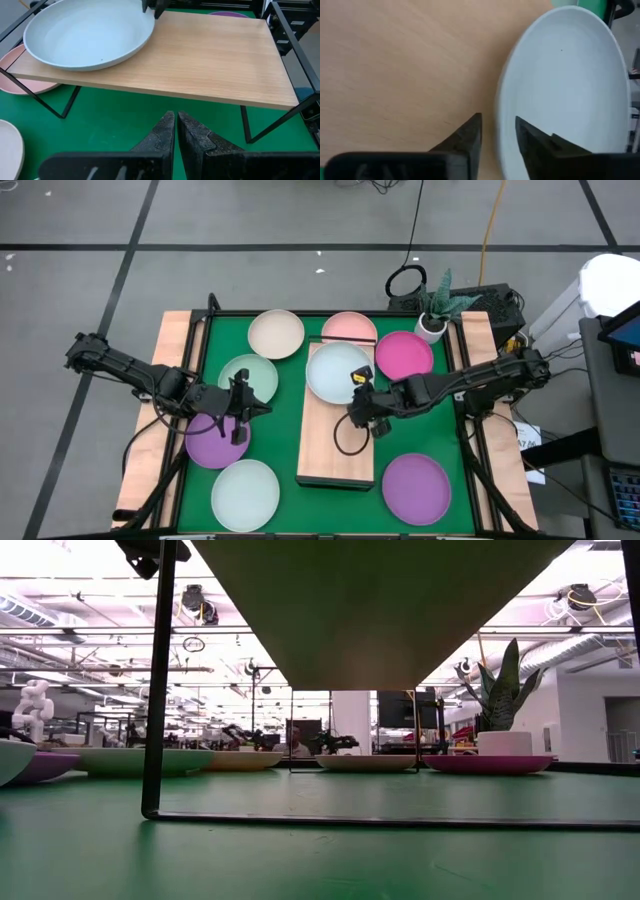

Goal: Place and stack plates onto a shelf
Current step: Put the left purple plate on the shelf

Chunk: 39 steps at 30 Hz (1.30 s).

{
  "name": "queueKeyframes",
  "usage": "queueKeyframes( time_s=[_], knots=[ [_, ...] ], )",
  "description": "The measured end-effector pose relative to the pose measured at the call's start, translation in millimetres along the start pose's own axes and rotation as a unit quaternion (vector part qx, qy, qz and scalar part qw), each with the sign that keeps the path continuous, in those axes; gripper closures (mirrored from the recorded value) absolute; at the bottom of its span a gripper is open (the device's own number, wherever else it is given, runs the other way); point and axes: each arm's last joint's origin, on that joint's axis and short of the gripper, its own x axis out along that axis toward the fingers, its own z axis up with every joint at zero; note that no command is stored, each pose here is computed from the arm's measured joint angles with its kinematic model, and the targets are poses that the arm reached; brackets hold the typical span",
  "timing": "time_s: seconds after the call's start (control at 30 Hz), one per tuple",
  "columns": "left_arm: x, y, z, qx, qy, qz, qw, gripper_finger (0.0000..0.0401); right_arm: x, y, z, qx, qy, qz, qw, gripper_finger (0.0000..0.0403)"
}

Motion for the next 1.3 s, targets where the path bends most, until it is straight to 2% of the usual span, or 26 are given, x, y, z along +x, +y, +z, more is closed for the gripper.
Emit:
queueKeyframes(
  time_s=[0.17,0.37,0.6,0.8,0.97,1.03,1.2,1.3],
  knots=[
    [0,-1,-1,0.003,0.003,-0.002,1.0,0.0377,-4,9,4,0.021,-0.012,0.005,1.0,0.0266],
    [-1,-4,-2,0.006,0.007,-0.009,1.0,0.0377,-23,25,11,0.056,-0.054,0.006,0.997,0.0254],
    [-1,-8,-6,0.004,0.012,-0.016,1.0,0.0377,-51,40,13,0.135,-0.09,-0.052,0.985,0.0254],
    [8,-8,-27,0.001,0.042,-0.007,0.999,0.0377,-67,61,14,0.202,-0.117,-0.031,0.972,0.0254],
    [15,-2,-43,-0.008,0.05,0.048,0.998,0.0377,-75,76,13,0.188,-0.119,-0.026,0.975,0.0254],
    [18,-1,-48,-0.016,0.059,0.05,0.997,0.0377,-78,81,13,0.188,-0.123,-0.02,0.974,0.0254],
    [19,-7,-58,-0.052,0.085,0.007,0.995,0.0377,-88,89,12,0.182,-0.14,-0.006,0.973,0.0254],
    [19,-17,-66,-0.041,0.104,-0.016,0.994,0.0377,-91,93,11,0.175,-0.145,-0.001,0.974,0.0254]
  ],
)
